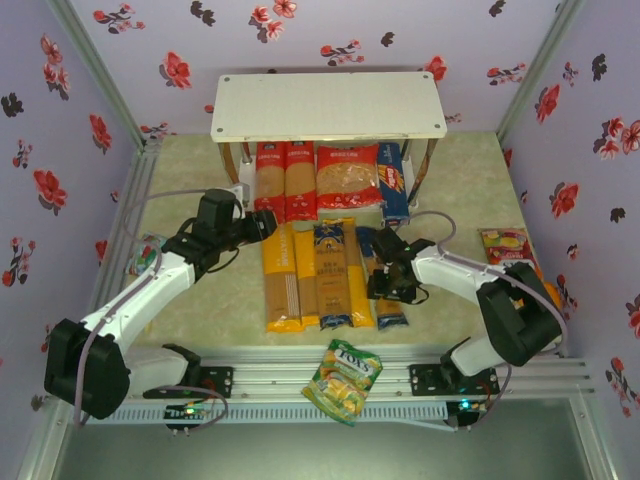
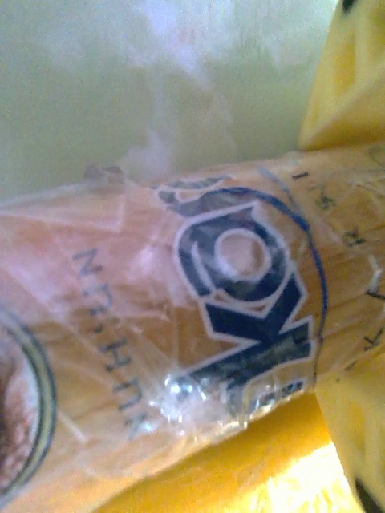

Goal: Place and organize the pasta boxes and bags onto the shelf

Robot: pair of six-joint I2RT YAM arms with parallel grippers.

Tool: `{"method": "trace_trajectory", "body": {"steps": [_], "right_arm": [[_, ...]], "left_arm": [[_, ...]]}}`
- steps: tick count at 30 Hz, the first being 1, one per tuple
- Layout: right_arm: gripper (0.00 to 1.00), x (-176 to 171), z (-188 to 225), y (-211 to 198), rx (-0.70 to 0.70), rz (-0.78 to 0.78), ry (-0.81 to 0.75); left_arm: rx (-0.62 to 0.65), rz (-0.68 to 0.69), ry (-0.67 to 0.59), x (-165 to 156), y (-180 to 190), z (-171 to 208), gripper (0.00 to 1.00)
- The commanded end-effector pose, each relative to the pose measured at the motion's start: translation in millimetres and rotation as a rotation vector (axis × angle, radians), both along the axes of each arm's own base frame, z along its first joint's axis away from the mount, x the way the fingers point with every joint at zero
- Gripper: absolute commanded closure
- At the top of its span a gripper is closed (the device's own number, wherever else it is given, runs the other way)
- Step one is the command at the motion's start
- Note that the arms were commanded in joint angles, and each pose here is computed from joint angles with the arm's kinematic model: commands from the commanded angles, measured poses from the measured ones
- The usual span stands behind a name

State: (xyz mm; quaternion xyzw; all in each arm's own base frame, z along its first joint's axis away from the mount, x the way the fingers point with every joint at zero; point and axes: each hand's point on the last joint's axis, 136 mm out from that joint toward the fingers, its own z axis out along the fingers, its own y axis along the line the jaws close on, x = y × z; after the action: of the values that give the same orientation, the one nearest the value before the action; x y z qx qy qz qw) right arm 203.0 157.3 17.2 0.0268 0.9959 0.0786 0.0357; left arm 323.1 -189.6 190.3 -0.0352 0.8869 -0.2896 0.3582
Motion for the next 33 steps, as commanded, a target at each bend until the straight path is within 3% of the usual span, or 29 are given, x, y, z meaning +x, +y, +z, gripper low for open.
{"method": "trace_trajectory", "body": {"steps": [1, 6, 12, 19, 23, 28, 33], "right_arm": [[0.60, -9, -4, 9, 0.039, 0.001, 0.052], [0.81, -14, 13, 8, 0.060, -0.007, 0.037], [1.00, -22, 50, 9, 0.098, 0.036, -0.008], [1.00, -48, 110, 13, 0.153, 0.158, -0.045], [1.00, -56, 166, 11, 0.205, 0.194, -0.134], [1.00, -37, 258, -10, 0.212, 0.145, -0.434], [0.98, -14, 347, -8, 0.314, 0.142, -0.740]], "left_arm": [[-0.029, 0.000, -0.007, 4, -2, 5, 0.54], [-0.043, -0.003, -0.010, 5, -3, 7, 0.55], [-0.052, -0.006, -0.026, 7, -3, 12, 0.56], [-0.031, -0.017, -0.048, 11, 0, 31, 0.57], [-0.005, -0.034, -0.059, 10, 1, 48, 0.58], [0.002, -0.055, -0.102, 3, 2, 71, 0.59], [0.009, -0.080, -0.160, -6, 3, 92, 0.58]]}}
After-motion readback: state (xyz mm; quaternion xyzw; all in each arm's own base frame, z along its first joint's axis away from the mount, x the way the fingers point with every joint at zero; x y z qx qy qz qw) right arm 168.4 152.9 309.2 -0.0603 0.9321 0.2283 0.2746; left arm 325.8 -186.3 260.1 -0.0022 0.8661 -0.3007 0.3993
